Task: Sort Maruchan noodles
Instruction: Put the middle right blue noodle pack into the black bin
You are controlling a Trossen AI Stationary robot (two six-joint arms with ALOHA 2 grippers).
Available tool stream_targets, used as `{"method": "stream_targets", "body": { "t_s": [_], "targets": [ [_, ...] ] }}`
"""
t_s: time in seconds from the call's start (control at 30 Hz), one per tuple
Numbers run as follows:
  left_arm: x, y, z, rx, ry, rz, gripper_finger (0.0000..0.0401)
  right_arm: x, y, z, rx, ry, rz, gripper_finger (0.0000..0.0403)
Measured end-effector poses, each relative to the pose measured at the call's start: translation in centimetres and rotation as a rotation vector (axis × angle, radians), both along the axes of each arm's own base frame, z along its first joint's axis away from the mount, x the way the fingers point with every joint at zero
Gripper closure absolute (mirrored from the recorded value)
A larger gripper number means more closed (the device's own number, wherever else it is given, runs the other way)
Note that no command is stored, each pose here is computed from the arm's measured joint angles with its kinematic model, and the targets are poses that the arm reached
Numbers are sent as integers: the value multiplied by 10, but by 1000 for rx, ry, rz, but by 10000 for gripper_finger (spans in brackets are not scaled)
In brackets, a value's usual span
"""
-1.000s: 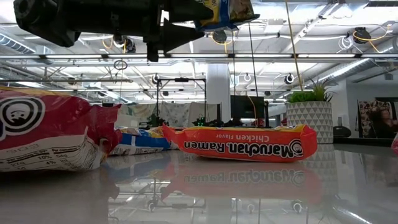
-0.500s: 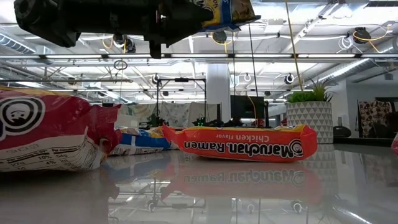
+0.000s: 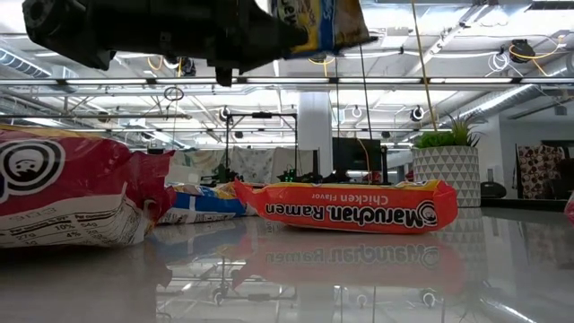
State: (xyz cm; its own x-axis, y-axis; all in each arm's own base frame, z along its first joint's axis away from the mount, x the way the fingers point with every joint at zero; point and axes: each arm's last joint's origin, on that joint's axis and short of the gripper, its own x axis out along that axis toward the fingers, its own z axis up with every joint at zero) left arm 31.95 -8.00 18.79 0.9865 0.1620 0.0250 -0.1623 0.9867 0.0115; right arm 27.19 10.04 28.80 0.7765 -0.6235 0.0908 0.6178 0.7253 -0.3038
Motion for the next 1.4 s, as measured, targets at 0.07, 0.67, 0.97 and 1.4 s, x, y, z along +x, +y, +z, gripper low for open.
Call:
{"method": "stream_targets", "body": {
  "t_s": [0.07, 0.67, 0.97, 1.4],
  "targets": [
    [1, 3, -3, 9, 29, 9, 308, -4, 4, 0, -11, 29, -58, 311],
    [-17, 17, 24, 86, 194, 33, 309, -24, 40, 28, 2, 106, -232, 232],
    [-47, 37, 45, 101, 375, -6, 309, 0, 60, 36, -41, 175, -277, 231],
    [-74, 46, 58, -27, 470, -83, 309, 60, 98, 46, -133, 184, -163, 231]
  ]
}}
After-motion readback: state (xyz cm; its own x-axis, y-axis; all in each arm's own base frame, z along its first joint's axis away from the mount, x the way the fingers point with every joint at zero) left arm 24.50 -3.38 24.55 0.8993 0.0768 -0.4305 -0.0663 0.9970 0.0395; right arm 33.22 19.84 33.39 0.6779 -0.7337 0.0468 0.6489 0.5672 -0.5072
